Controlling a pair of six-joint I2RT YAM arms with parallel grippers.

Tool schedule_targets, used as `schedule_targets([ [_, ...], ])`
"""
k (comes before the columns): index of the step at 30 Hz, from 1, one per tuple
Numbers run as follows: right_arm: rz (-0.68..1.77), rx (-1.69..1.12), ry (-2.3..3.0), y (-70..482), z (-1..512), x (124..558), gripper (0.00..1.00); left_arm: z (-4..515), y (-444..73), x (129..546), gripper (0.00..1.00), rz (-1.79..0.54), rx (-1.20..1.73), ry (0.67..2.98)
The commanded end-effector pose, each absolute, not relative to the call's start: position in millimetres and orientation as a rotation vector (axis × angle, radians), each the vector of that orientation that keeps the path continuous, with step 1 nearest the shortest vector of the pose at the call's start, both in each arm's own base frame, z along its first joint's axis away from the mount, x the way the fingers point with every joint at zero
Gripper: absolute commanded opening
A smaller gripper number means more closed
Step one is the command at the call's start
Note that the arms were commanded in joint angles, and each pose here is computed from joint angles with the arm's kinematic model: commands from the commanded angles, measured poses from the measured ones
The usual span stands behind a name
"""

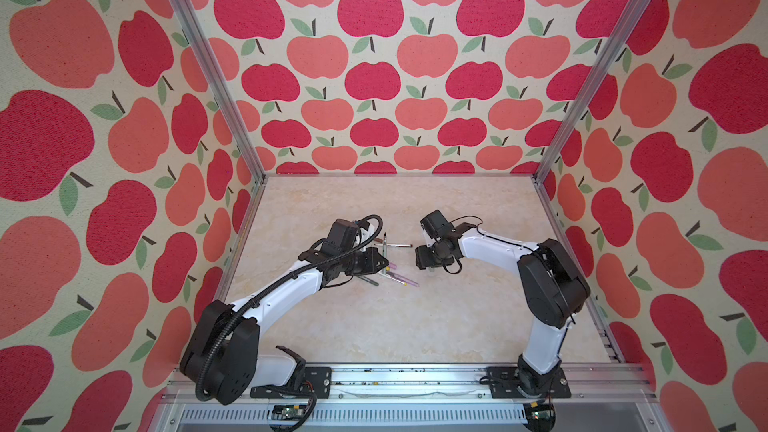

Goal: Insert the pens into the pen caps

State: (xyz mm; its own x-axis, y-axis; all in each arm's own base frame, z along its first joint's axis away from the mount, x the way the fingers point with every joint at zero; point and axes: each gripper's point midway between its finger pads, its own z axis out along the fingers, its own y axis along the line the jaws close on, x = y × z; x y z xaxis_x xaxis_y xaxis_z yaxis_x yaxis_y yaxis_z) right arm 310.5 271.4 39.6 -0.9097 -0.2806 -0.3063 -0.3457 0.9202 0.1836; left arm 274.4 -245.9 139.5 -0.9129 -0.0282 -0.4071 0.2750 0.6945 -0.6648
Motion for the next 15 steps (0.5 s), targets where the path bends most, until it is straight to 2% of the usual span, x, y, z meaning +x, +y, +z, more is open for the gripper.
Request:
schedule_targets([
  [1, 0.349, -0.449, 2.819, 275.7, 38.4, 312.1, 0.65, 147.6, -246.0, 275.3, 0.0, -1.068, 0.211, 2.489],
  [15, 0.305, -0.453, 2.837, 271.0, 28.6, 312.4, 0.65, 146.6, -244.4, 274.9, 0.0, -1.058, 0.209, 2.493],
])
